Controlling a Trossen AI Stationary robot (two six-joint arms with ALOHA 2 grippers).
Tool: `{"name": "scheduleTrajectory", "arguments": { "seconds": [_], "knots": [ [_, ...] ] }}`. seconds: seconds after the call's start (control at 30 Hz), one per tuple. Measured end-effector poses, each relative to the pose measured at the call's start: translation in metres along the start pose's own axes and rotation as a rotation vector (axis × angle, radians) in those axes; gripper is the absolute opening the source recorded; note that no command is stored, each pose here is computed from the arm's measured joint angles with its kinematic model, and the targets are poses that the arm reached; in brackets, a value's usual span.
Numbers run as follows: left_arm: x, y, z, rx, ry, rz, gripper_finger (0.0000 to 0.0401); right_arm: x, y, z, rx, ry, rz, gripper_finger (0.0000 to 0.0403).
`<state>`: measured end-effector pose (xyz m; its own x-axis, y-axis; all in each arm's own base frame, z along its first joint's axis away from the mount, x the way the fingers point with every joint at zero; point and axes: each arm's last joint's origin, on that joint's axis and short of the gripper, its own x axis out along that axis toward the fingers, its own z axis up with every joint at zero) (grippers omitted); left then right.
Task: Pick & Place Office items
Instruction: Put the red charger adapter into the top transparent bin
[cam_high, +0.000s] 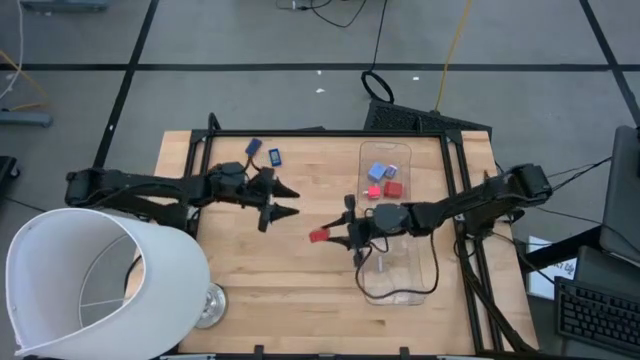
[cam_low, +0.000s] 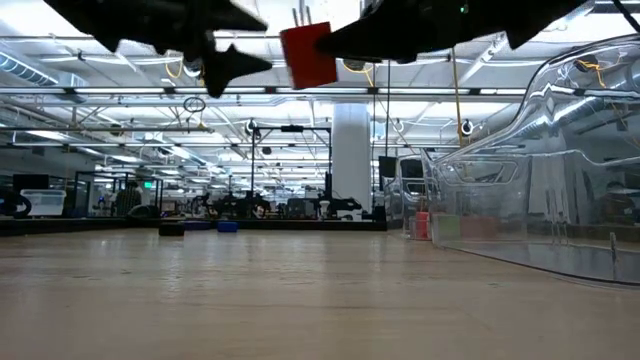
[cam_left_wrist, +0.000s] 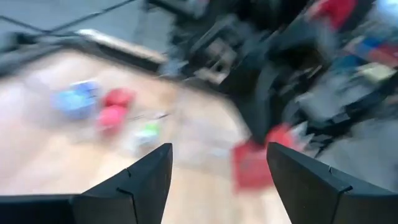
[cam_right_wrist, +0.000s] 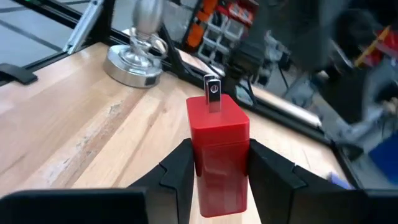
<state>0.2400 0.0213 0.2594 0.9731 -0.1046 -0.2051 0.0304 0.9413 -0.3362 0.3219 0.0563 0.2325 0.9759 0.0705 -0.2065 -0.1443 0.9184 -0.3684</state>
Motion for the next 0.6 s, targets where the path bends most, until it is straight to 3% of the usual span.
{"name": "scheduleTrajectory", "arguments": {
  "seconds": [0.17, 0.37, 0.5, 0.6],
  "knots": [
    [-0.02, -0.001, -0.002, 0.105, -0.001, 0.142, 0.0259, -0.023, -0.014, 0.01, 0.074, 0.054, -0.004, 0.0113],
    [-0.031, -0.001, -0.025, 0.221, -0.075, 0.102, 0.0266, -0.05, -0.018, -0.004, 0.136, 0.031, -0.043, 0.0113],
    [-0.037, 0.006, -0.048, 0.258, -0.122, 0.102, 0.0268, -0.072, -0.025, -0.016, 0.217, 0.05, -0.204, 0.0113],
    [-0.04, 0.012, -0.06, 0.274, -0.165, 0.163, 0.0269, -0.087, -0.033, -0.025, 0.29, 0.074, -0.36, 0.0113]
  ]
}}
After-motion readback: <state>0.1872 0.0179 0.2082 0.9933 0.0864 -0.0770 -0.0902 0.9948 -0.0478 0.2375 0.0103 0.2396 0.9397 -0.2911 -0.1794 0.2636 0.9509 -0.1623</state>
